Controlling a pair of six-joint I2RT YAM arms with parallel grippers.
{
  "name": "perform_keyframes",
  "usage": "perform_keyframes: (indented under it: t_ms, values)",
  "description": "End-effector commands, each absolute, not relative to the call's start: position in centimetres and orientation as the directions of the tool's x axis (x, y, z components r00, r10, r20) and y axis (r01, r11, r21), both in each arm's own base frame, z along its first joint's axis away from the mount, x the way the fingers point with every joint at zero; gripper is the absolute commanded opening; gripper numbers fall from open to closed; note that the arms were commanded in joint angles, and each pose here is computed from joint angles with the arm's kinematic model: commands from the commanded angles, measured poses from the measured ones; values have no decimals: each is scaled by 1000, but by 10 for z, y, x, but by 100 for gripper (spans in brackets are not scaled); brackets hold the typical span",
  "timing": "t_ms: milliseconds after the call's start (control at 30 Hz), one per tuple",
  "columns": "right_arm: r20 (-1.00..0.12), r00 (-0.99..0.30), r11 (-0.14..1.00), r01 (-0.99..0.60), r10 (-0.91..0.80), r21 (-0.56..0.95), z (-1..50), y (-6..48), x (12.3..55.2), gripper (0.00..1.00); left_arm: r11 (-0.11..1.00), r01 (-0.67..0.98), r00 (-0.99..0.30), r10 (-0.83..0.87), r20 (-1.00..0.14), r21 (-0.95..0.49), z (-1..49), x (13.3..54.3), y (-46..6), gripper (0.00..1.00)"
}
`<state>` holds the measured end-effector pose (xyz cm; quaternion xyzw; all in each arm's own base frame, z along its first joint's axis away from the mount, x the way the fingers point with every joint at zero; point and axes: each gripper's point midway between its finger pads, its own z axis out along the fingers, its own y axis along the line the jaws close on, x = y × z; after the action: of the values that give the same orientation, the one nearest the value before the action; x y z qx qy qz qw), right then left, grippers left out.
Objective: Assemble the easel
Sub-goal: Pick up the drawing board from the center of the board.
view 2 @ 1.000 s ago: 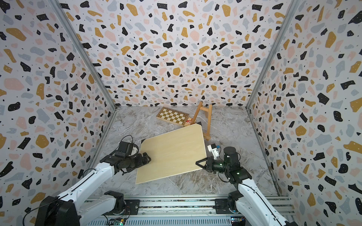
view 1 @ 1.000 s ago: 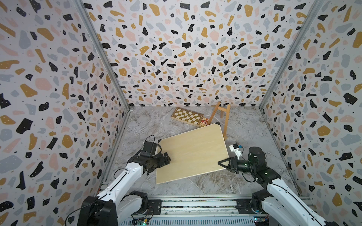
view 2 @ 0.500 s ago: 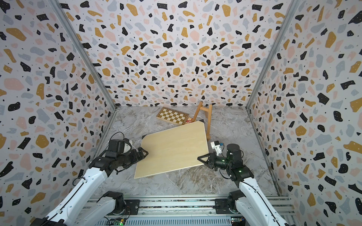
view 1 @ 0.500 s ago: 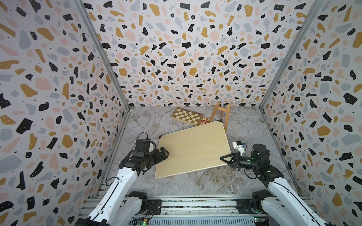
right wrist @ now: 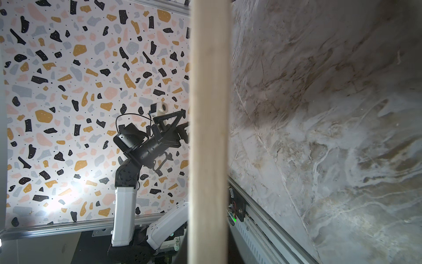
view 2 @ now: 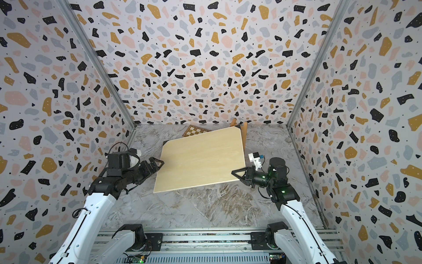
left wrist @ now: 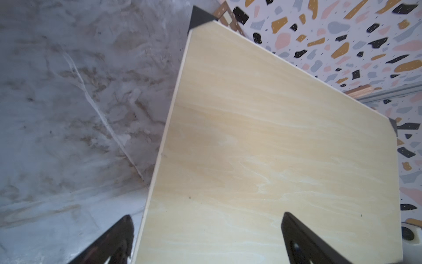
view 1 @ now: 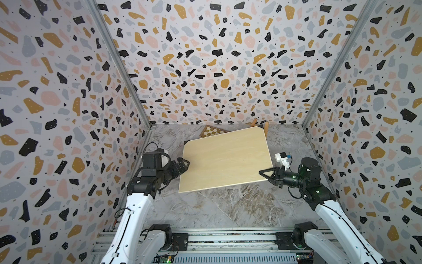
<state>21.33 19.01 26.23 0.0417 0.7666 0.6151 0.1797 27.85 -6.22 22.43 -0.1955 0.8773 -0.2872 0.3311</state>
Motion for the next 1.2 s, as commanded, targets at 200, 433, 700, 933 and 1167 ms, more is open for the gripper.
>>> perform_keyframes:
  t_ms: [200, 433, 700, 933, 1167]
  values:
    - [-627, -743, 115, -619, 236, 777, 386, 193, 190, 0, 707, -74, -694, -544, -473, -703, 246, 310, -61, 99]
    - [-638, -731, 95, -637, 243, 765, 397, 193, 186, 0, 573, 50, -730, -538, -422, -818, 255, 329, -85, 99]
    - [-664, -704, 65, -672, 252, 738, 414, 192, 179, 0, 443, 210, -744, -506, -436, -872, 285, 335, -105, 91]
    - [-669, -695, 73, -677, 264, 733, 412, 191, 181, 0, 348, 321, -737, -493, -463, -881, 323, 334, -114, 79]
    - [-682, -673, 140, -675, 286, 724, 408, 183, 192, 0, 356, 381, -721, -463, -515, -853, 344, 331, -115, 65]
